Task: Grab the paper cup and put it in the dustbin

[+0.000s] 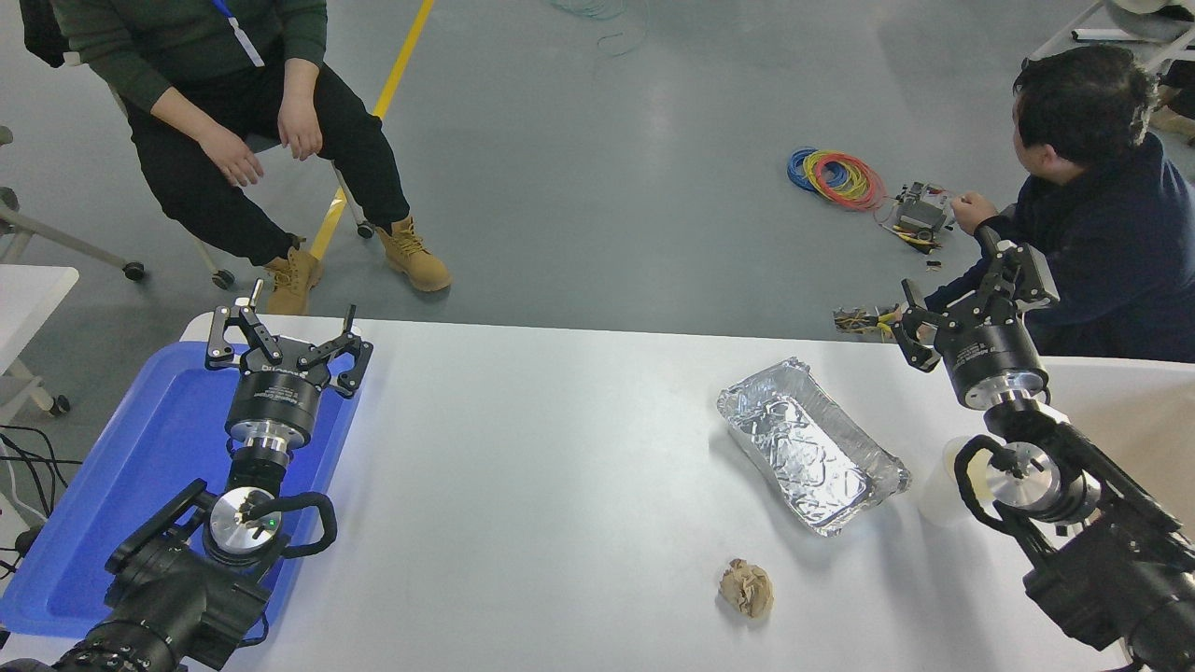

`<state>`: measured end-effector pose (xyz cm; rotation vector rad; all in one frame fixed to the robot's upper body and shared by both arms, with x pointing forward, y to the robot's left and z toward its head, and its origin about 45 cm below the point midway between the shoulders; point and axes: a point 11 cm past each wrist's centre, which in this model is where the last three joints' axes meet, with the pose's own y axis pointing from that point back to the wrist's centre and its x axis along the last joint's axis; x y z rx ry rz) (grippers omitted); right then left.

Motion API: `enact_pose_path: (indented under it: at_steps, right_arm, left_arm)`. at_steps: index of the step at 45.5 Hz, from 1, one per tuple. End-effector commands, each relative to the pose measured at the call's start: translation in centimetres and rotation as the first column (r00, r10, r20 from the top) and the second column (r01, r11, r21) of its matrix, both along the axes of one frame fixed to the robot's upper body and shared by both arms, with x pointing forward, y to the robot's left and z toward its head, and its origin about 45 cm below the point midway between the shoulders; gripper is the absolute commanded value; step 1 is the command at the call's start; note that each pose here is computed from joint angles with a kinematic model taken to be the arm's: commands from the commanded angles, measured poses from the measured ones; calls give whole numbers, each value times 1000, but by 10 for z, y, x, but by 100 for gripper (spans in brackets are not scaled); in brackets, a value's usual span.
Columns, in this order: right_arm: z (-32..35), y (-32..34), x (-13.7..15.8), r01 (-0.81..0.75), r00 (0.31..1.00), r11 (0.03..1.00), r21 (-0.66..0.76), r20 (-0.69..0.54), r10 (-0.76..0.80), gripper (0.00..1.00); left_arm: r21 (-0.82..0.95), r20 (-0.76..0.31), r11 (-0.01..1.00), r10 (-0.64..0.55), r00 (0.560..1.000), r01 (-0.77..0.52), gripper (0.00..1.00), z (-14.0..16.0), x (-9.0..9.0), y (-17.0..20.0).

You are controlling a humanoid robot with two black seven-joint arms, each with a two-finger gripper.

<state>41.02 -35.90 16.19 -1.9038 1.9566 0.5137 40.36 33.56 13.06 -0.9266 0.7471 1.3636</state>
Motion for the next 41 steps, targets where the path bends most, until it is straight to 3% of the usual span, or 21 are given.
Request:
enact_pose_path:
  at_steps: [1,17,41]
  right_arm:
    - [2,-10,-2,8,1000,1000,-23,-3,-8,100]
    - [5,-10,2,-10,1000,998,-60,-9,9,100]
    - [48,-41,18,-114,993,928,-354,-37,108,100]
  left_arm:
    - [0,0,1000,0,1000,0,100,0,0,0]
    - [0,-1,1000,-2,1000,2,100,0,0,-1]
    - [1,0,1000,-1,1000,1,100,0,0,0]
